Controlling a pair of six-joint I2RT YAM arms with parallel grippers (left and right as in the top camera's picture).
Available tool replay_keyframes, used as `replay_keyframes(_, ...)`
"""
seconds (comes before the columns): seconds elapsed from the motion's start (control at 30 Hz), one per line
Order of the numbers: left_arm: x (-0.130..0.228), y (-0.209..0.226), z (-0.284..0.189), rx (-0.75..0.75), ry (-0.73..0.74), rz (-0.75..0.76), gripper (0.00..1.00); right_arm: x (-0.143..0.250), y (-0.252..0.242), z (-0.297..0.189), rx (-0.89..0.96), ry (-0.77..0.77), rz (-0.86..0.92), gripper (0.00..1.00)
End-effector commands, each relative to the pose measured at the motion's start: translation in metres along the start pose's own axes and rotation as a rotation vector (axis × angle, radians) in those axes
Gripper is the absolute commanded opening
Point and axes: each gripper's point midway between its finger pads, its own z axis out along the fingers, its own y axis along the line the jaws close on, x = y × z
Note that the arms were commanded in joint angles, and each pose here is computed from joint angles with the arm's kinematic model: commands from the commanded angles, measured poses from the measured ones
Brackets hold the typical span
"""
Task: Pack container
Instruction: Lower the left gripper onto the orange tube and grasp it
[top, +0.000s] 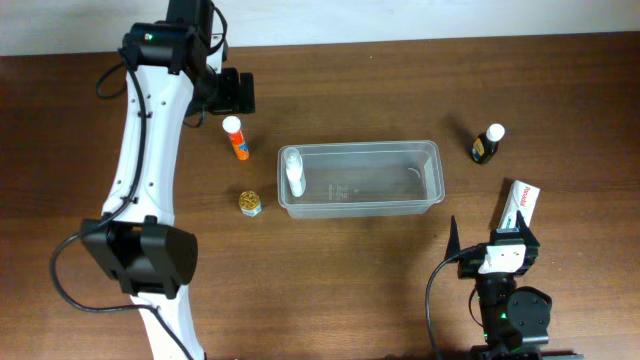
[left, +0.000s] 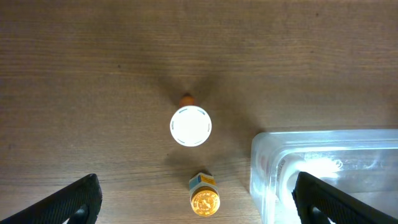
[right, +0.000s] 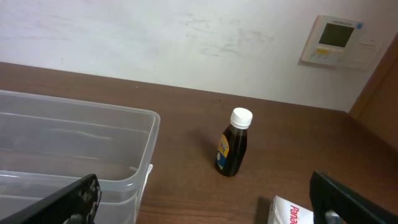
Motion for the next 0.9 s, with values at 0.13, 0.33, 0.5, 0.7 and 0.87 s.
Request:
replay_keyframes(0.13, 0.007, 0.000, 0.056, -0.002, 0.114, 0.012, 0.99, 0.003, 0.000, 0.000, 0.007, 0.007, 0.015, 0.98)
replay_keyframes(0.33, 0.015, 0.003, 0.088, -0.013, 0.183, 0.008, 0.99, 0.003, 0.000, 0.000, 0.007, 0.007, 0.014, 0.98)
replay_keyframes(0.5, 0.014, 0.003, 0.097, -0.013, 0.188, 0.007, 0.92, 0.003, 0.000, 0.000, 0.008, 0.007, 0.015, 0.98)
replay_keyframes(0.7, 0.013, 0.001, 0.099, -0.012, 0.185, 0.012, 0.81, 0.003, 0.000, 0.000, 0.007, 0.007, 0.015, 0.98)
replay_keyframes(0.87, 0.012, 0.000, 0.103, -0.012, 0.181, 0.013, 0.77, 0.003, 0.000, 0.000, 0.007, 0.007, 0.015, 0.98)
